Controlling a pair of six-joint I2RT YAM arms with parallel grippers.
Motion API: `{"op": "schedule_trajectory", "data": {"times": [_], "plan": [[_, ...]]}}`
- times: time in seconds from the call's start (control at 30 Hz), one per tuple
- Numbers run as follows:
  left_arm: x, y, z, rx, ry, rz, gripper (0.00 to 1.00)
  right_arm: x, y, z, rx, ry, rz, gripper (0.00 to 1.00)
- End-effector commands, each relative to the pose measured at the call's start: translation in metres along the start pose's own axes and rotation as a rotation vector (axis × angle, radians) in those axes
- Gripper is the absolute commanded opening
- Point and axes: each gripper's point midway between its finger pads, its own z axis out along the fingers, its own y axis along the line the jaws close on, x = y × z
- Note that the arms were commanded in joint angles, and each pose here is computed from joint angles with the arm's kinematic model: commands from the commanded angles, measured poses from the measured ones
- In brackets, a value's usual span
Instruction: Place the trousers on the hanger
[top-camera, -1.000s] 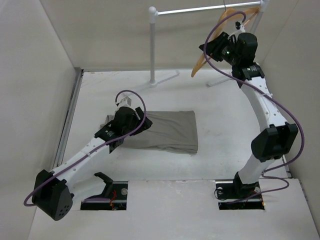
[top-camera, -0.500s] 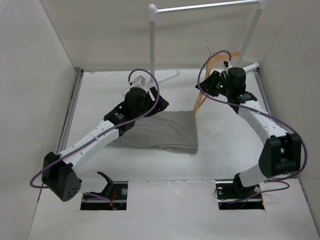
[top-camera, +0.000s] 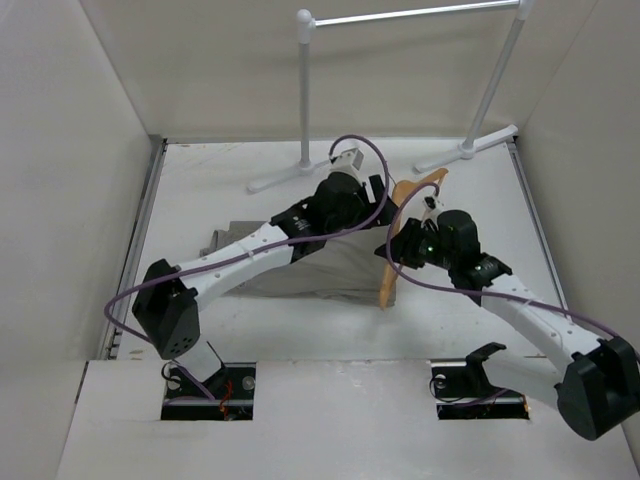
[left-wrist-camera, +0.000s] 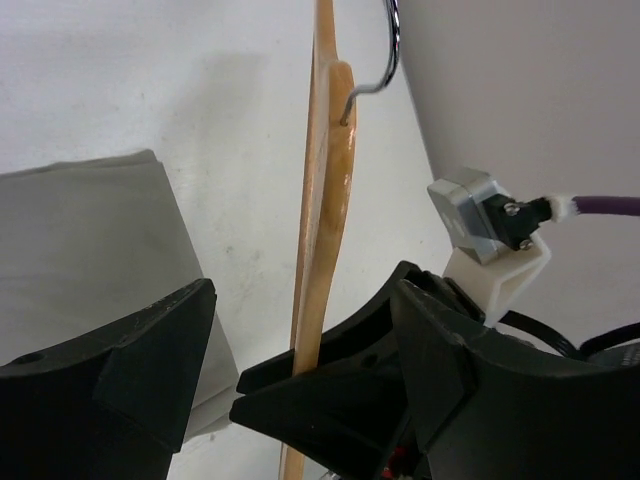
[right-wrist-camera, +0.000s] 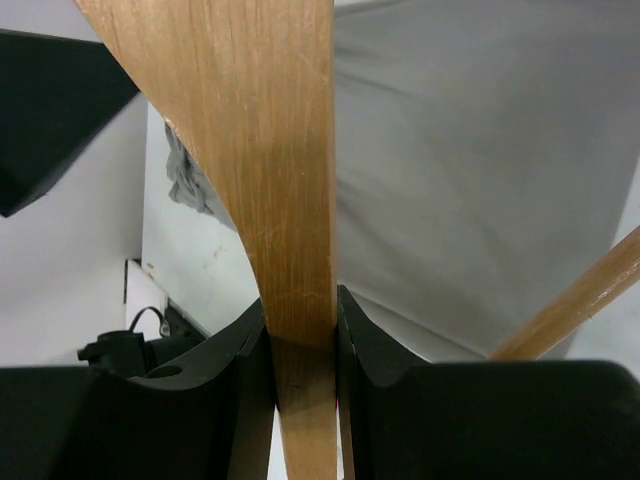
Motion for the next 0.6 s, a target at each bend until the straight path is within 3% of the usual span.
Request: {"op": "schedule_trajectory", "data": {"times": [0.0, 0.2, 0.3, 0.4, 0.57], "plan": [[-0.010, -0.026, 0.000, 0.044, -0.057, 0.050, 0.69, -0.014, 0.026, -0.010, -0.075, -0.090, -0.033, 0.11], [0.016, -0.031, 0.025, 0.017, -0.019, 0.118, 0.55, 0.013, 0.034, -0.016, -0.092, -0.030, -0.025, 0.11], [0.023, -0.033, 0.034, 0.006, -0.013, 0.140, 0.38, 0.022, 0.031, -0.023, -0.078, -0.020, -0.017, 0.11], [0.030, -0.022, 0.037, -0.049, -0.018, 0.143, 0.15, 0.030, 0.026, -0.035, -0.068, -0.015, -0.002, 0.14], [0.038, -0.014, 0.030, -0.085, -0.103, 0.051, 0.08, 0.035, 0.012, -0.058, -0.023, -0.051, 0.047, 0.50]]}}
